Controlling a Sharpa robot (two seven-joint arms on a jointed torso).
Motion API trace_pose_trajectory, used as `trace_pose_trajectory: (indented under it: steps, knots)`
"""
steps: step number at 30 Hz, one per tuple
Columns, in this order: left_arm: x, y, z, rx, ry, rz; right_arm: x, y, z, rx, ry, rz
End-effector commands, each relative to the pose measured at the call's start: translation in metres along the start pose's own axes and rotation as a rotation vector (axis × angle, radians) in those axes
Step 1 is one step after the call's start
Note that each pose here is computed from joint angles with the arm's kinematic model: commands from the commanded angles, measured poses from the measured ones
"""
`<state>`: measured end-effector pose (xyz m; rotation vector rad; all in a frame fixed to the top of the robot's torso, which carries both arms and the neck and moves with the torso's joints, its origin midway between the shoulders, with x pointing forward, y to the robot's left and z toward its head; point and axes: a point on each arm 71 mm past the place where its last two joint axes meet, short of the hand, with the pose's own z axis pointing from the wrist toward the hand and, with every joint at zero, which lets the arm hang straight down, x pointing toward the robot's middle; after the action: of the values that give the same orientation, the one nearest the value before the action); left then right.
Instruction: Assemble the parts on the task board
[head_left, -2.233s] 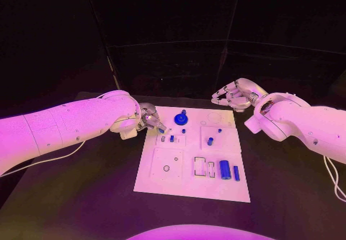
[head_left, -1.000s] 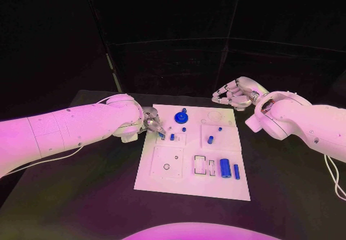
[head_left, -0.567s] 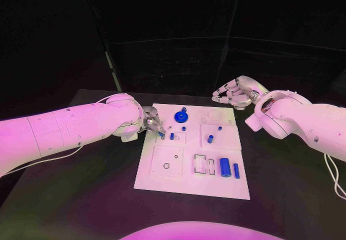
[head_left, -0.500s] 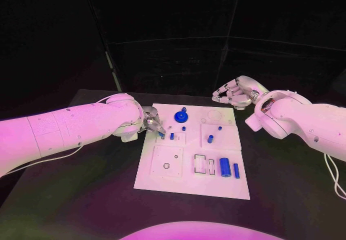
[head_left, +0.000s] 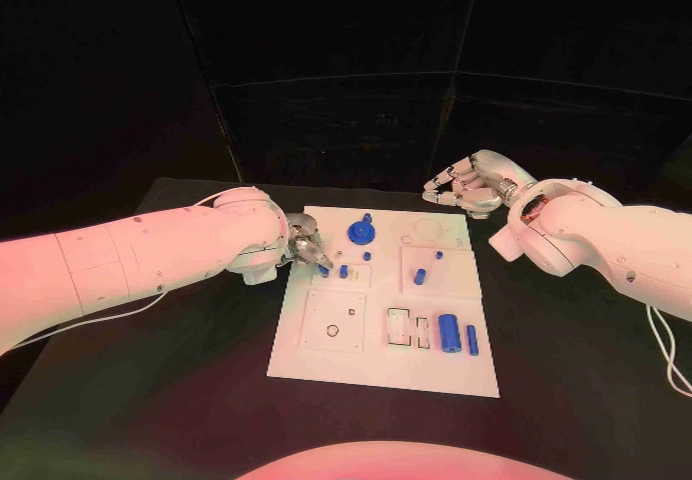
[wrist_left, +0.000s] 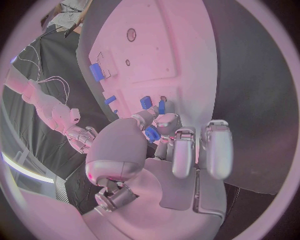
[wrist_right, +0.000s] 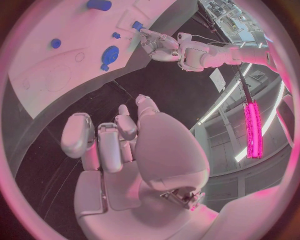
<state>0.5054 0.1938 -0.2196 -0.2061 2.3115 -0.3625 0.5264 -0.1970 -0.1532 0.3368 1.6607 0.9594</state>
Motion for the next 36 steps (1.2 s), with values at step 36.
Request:
trace_pose_trajectory:
  steps: [36]
  knots:
    - [0.0084, 0.0032, 0.0013, -0.022, 0.068, 0.067, -0.0004, 0.0013, 0.0002, -0.008, 0.003, 0.002]
